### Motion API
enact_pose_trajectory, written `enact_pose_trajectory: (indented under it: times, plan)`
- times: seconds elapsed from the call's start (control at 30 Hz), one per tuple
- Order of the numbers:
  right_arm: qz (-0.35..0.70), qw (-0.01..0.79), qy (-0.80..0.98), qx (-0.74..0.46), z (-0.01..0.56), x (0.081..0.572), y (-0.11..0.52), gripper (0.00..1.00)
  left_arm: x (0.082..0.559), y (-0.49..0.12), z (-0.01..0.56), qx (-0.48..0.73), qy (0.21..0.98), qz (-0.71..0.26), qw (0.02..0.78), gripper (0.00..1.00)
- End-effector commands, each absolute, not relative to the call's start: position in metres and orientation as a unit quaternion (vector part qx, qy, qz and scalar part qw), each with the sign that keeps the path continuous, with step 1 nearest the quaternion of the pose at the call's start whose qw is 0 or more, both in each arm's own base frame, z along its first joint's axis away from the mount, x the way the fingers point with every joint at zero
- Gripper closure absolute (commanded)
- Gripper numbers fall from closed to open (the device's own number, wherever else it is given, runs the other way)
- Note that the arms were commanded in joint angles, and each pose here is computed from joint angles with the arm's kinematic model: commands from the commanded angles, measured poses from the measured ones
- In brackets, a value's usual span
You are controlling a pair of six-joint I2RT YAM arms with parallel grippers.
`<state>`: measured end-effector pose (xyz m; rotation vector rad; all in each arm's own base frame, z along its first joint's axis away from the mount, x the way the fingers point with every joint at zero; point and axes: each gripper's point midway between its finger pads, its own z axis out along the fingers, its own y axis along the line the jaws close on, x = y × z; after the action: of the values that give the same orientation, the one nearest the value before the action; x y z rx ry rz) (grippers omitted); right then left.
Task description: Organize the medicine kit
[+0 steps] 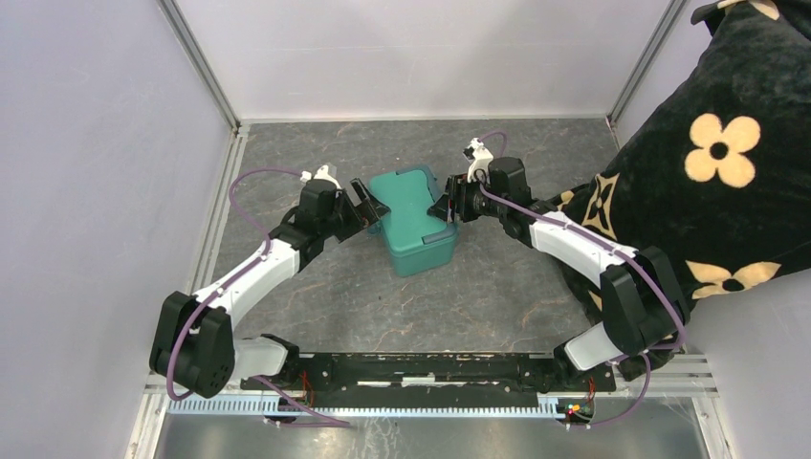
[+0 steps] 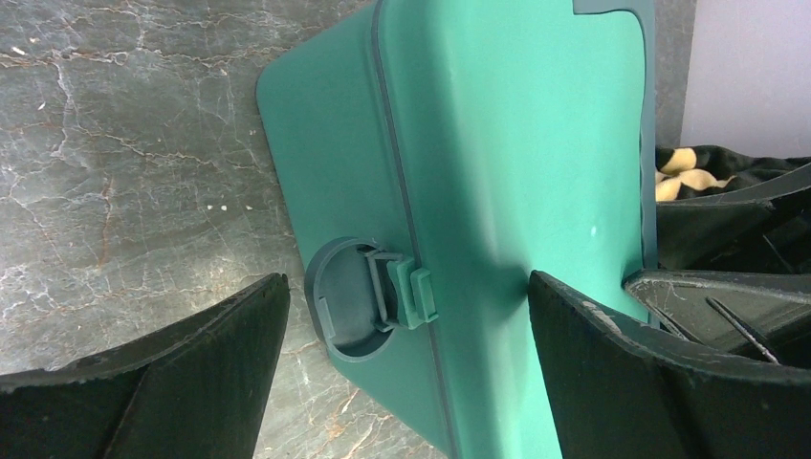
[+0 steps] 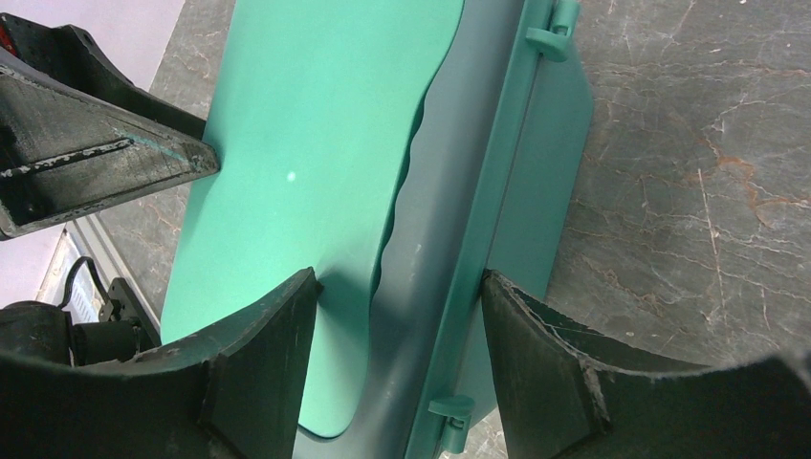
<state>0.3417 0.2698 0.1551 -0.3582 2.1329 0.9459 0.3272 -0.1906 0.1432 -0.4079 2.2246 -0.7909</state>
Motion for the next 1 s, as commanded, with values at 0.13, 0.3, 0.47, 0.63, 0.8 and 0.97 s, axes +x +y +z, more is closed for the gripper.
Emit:
enact_pose_trajectory:
  times: [0.13,0.3,0.47,0.63,0.8,0.97]
  plan:
    - [0.377,0.365,0.838,-0.148,0.149,0.323,0.277,0.34,0.323,-0.203,0.143,-0.172,0.853,-0.347,0.349,0.04]
    - [0.376,0.366,0.839,-0.147,0.148,0.323,0.277,0.35,0.318,-0.204,0.145,-0.18,0.851,-0.357,0.342,0.11]
    - [0.377,0.365,0.838,-0.15,0.148,0.322,0.279,0.35,0.317,-0.201,0.146,-0.179,0.853,-0.348,0.346,0.17]
    - [0.377,0.364,0.838,-0.151,0.147,0.322,0.28,0.35,0.317,-0.202,0.147,-0.177,0.853,-0.35,0.346,0.23]
    - [0.375,0.364,0.839,-0.151,0.146,0.322,0.28,0.35,0.318,-0.204,0.149,-0.171,0.853,-0.353,0.344,0.3]
    - [0.374,0.363,0.84,-0.152,0.144,0.322,0.28,0.35,0.316,-0.211,0.152,-0.156,0.86,-0.347,0.34,0.36]
